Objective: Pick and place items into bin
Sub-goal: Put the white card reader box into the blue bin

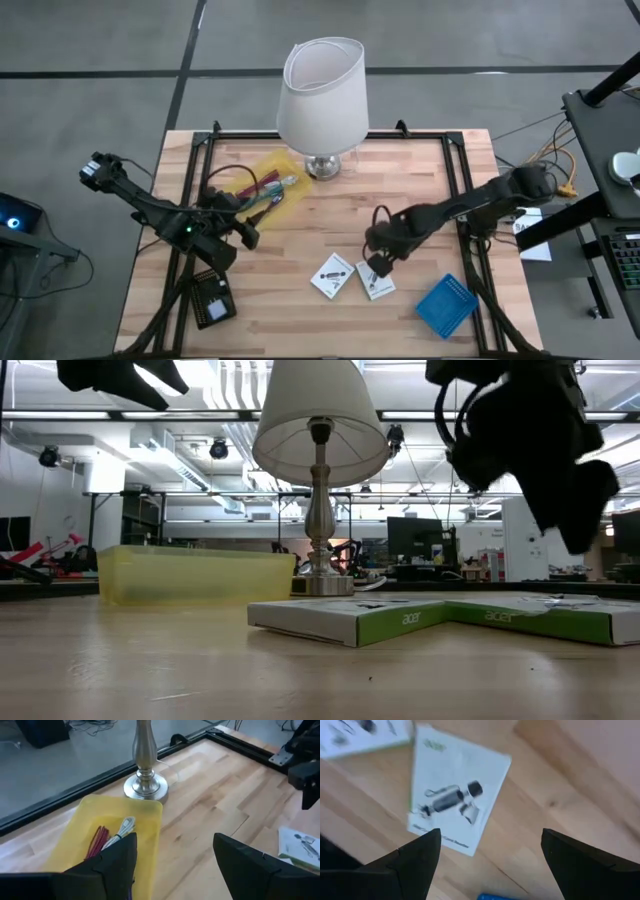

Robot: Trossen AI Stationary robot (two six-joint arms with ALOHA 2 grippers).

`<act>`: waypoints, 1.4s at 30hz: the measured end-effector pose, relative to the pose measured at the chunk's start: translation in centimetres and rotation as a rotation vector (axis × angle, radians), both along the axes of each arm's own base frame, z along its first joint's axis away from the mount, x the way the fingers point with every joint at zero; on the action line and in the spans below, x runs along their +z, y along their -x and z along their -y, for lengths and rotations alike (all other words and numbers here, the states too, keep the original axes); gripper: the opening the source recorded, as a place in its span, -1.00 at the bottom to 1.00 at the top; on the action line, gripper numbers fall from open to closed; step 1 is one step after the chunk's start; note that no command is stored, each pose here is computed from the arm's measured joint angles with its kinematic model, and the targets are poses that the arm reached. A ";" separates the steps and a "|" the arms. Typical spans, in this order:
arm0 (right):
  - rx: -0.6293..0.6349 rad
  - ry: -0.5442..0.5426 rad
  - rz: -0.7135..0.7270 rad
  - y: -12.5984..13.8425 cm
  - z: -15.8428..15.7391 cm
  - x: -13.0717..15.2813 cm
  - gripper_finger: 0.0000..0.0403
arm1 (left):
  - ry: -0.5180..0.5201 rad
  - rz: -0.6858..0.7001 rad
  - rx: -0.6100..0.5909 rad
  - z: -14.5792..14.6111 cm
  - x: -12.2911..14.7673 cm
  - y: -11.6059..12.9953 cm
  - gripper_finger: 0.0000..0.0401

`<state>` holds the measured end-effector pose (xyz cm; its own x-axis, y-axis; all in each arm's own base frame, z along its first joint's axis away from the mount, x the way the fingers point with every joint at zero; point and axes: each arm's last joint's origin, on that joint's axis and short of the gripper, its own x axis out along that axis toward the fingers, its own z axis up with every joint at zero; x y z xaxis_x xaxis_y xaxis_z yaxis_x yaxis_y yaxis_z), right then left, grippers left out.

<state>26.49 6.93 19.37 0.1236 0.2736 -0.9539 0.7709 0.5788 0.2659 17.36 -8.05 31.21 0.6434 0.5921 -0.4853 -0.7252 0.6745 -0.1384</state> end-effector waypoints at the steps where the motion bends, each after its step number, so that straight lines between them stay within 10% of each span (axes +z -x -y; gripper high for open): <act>1: 0.000 0.001 -0.018 -0.1 -0.4 -0.5 0.62 | -0.005 -0.005 -0.004 0.0 0.0 0.0 0.23; 16: -0.180 0.243 -0.045 0.0 -3.6 -3.0 0.61 | -0.068 -0.066 -0.047 -0.1 -0.2 0.1 0.23; 42: -0.257 0.165 -0.018 0.1 -3.9 -4.2 0.61 | -0.075 -0.071 -0.054 -0.1 -0.1 0.2 0.23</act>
<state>26.42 10.79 15.17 0.1511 0.0765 -0.9855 0.9013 0.3988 0.1692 17.16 -7.92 31.12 0.6408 0.5938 -0.4866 -0.6936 0.7195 -0.0355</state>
